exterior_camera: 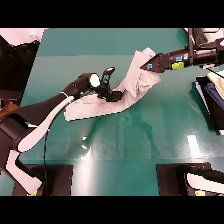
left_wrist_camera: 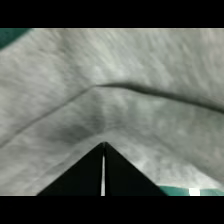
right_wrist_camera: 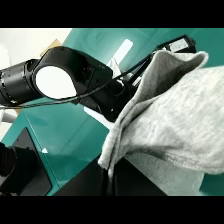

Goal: Fold the shirts.

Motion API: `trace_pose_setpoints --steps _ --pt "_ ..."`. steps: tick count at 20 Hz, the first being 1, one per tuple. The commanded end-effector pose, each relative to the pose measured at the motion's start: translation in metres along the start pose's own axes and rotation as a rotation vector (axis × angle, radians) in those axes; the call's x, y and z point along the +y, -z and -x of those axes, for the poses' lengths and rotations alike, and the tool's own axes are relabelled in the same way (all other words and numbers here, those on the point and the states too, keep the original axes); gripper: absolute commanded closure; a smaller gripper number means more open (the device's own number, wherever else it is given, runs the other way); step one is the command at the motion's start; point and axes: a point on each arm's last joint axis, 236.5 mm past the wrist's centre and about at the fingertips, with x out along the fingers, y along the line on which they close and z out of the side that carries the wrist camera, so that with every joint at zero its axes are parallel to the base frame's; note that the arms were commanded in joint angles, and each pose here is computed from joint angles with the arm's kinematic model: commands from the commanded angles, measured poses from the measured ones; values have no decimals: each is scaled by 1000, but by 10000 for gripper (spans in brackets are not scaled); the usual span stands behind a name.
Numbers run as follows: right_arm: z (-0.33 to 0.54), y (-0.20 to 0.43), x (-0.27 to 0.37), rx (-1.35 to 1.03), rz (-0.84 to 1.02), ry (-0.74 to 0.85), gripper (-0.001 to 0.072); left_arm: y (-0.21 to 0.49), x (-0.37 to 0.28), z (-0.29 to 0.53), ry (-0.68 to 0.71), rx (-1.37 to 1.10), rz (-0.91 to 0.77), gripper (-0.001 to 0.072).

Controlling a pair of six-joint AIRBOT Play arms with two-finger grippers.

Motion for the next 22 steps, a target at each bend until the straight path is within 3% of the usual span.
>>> trace_pose_setpoints --steps 1,12,15,22 --pt "-13 -1 15 1 20 -18 699 -23 16 47 -45 -60 -23 686" --pt "-115 32 36 126 14 -103 700 -33 108 332 -446 -383 -44 685" --pt "-149 39 41 128 16 -104 700 -17 112 369 -514 -412 -44 685" --pt "-202 41 79 130 89 -149 699 8 109 374 -519 -348 -24 685"
